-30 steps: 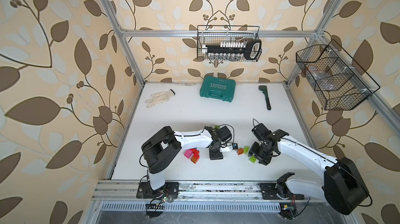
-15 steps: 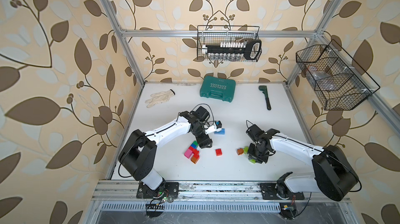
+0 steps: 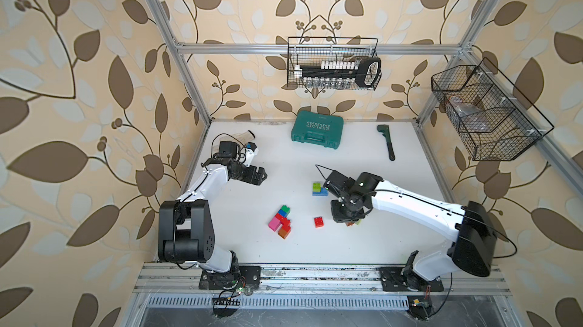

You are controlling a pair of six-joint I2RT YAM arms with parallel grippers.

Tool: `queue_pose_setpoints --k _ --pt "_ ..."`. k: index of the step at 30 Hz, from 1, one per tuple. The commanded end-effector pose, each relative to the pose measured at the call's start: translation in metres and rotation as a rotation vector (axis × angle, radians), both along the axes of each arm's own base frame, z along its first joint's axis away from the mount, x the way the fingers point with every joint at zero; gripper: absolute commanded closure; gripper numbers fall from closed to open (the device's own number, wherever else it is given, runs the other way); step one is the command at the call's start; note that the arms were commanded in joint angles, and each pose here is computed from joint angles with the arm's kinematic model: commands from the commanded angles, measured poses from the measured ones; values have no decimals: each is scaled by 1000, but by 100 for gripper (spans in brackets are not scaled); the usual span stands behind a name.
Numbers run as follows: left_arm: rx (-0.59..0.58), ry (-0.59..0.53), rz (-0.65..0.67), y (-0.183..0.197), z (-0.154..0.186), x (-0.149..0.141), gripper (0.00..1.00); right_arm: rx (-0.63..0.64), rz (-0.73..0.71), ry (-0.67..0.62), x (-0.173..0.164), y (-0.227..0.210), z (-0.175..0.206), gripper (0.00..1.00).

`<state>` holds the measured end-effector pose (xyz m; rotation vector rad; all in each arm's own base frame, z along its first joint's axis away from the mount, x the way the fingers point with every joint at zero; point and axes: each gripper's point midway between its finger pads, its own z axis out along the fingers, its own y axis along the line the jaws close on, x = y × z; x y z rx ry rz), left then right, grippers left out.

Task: Assemble the letter h with lego
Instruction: Assemble the lego brick with the lego brick.

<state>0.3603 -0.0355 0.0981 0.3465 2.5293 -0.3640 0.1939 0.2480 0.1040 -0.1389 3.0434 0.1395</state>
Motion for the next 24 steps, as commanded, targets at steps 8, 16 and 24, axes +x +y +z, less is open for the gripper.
queue_pose_setpoints --k 8,16,24 --pt "103 -209 179 44 11 15 1 -26 110 104 14 44 -49 72" --pt "102 -201 209 54 7 16 1 -22 82 146 15 49 -68 72" --pt "100 -196 212 55 6 14 1 -24 57 169 12 49 -79 73"
